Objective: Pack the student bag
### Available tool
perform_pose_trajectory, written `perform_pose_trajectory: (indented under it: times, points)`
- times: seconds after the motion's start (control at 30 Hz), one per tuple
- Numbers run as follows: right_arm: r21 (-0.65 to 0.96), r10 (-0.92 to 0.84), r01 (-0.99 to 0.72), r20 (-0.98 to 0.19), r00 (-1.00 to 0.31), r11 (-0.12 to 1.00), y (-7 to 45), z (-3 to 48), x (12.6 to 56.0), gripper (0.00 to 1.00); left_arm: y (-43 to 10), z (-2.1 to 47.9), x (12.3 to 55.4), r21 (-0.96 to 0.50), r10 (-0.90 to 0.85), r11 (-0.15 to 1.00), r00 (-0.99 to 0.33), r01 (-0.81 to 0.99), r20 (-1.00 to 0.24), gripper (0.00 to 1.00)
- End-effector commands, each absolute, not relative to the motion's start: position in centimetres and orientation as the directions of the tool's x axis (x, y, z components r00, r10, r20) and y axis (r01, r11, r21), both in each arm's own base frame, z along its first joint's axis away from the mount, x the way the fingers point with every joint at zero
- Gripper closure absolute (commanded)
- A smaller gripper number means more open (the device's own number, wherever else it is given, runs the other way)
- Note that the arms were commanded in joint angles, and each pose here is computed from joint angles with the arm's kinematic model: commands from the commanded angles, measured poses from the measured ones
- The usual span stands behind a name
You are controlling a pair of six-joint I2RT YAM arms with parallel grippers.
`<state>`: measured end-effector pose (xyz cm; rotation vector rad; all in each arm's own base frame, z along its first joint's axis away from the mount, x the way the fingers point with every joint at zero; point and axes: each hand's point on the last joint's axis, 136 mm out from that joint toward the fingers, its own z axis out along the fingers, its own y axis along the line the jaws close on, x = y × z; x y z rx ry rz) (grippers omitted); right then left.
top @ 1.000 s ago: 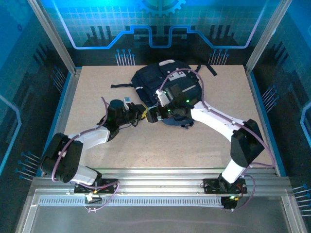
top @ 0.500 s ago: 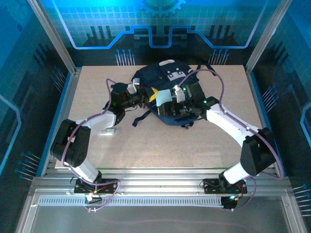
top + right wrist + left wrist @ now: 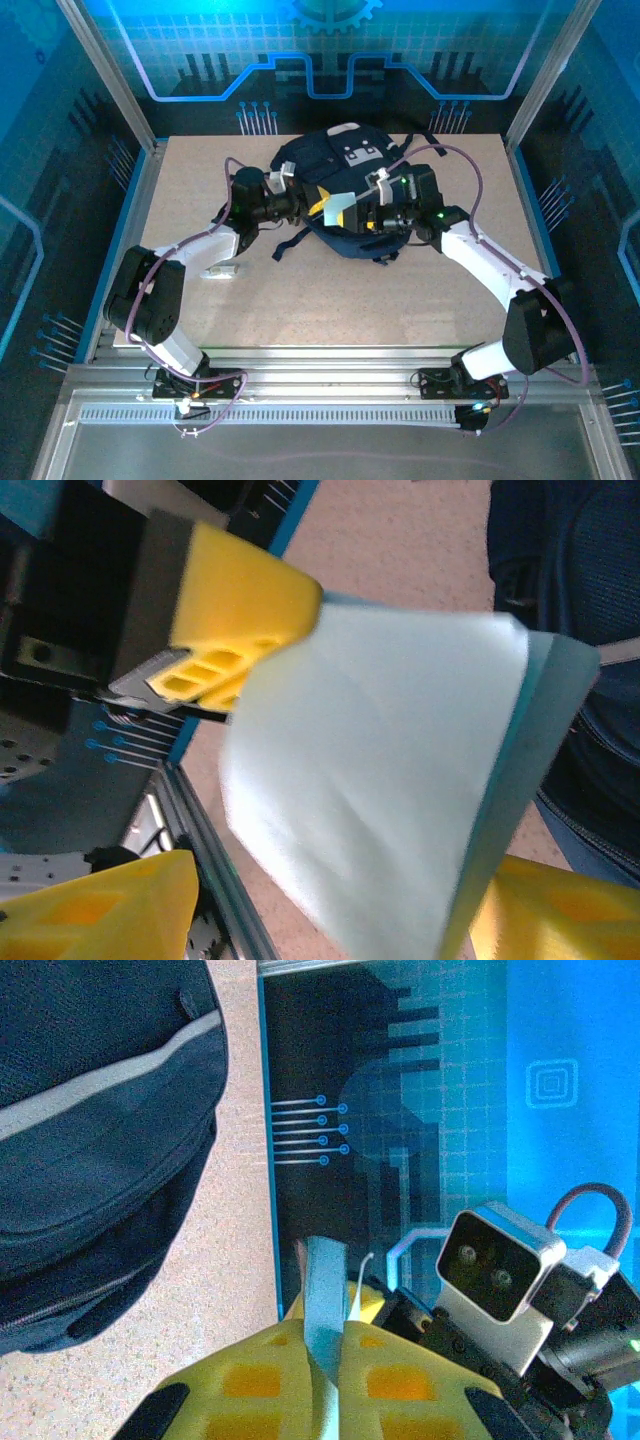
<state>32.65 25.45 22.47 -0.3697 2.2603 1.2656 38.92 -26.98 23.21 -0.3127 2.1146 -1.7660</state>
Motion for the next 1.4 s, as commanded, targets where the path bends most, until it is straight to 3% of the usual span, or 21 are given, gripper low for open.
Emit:
perform_pose_trajectory:
  times: [0.0,0.1,0.23,0.33,0.37,0.4,0.43,0.53,0.6,0.77,0.97,1.13,1.37]
  points:
    - [0.719,0.038,-0.547,-0.619,-0.784,0.43,26.0,25.5,32.5,0.24,-28.3,24.4,37.7,-0.974,-0.328,0.194,-0.928,0.119,-0.178,1.0]
    - [0.723,0.036,-0.547,-0.616,-0.787,0.423,26.0,25.7,32.3,0.18,-28.3,23.9,37.7,-0.971,-0.337,0.213,-0.924,0.111,-0.179,1.0]
    - [0.721,0.041,-0.541,-0.616,-0.787,0.432,25.9,25.4,32.3,0.39,-28.6,23.9,37.5,-0.97,-0.328,0.214,-0.927,0.114,-0.181,1.0]
    - [0.725,0.05,-0.521,-0.603,-0.796,0.45,25.6,24.8,32.8,0.68,-28.9,23.7,37.4,-0.97,-0.322,0.218,-0.929,0.112,-0.18,0.95]
    - [0.727,0.054,-0.514,-0.599,-0.799,0.455,25.6,24.6,32.9,0.87,-29.1,23.6,37.5,-0.969,-0.321,0.221,-0.93,0.111,-0.179,0.91]
    - [0.729,0.061,-0.5,-0.591,-0.805,0.468,25.4,24.3,33.2,1.0,-29.1,23.6,37.5,-0.968,-0.32,0.226,-0.93,0.112,-0.182,0.86]
    - [0.727,0.067,-0.489,-0.587,-0.807,0.482,25.1,24.0,33.4,1.0,-29.2,23.5,37.6,-0.966,-0.319,0.233,-0.929,0.112,-0.185,0.79]
    - [0.724,0.094,-0.445,-0.57,-0.816,0.528,23.9,23.2,34.0,1.0,-29.4,23.1,38.0,-0.951,-0.311,0.284,-0.926,0.124,-0.213,0.44]
    - [0.725,0.13,-0.405,-0.558,-0.82,0.557,22.5,22.7,34.4,1.0,-29.5,22.4,38.4,-0.921,-0.298,0.363,-0.92,0.139,-0.256,0.34]
    - [0.727,0.247,-0.274,-0.522,-0.816,0.63,17.9,21.4,35.3,1.0,-30.0,20.4,39.4,-0.79,-0.211,0.579,-0.898,0.203,-0.385,0.3]
    - [0.673,0.416,-0.001,-0.458,-0.786,0.739,10.2,18.4,35.3,1.0,-31.9,17.2,40.7,-0.545,-0.022,0.78,-0.856,0.309,-0.516,0.3]
    - [0.677,0.523,0.149,-0.391,-0.758,0.721,5.9,16.2,34.2,1.0,-34.3,15.1,41.7,-0.316,0.183,0.845,-0.789,0.431,-0.587,0.29]
    - [0.694,0.568,0.19,-0.366,-0.737,0.695,4.2,15.3,33.4,1.0,-35.6,11.7,43.8,-0.057,0.399,0.848,-0.704,0.528,-0.588,0.25]
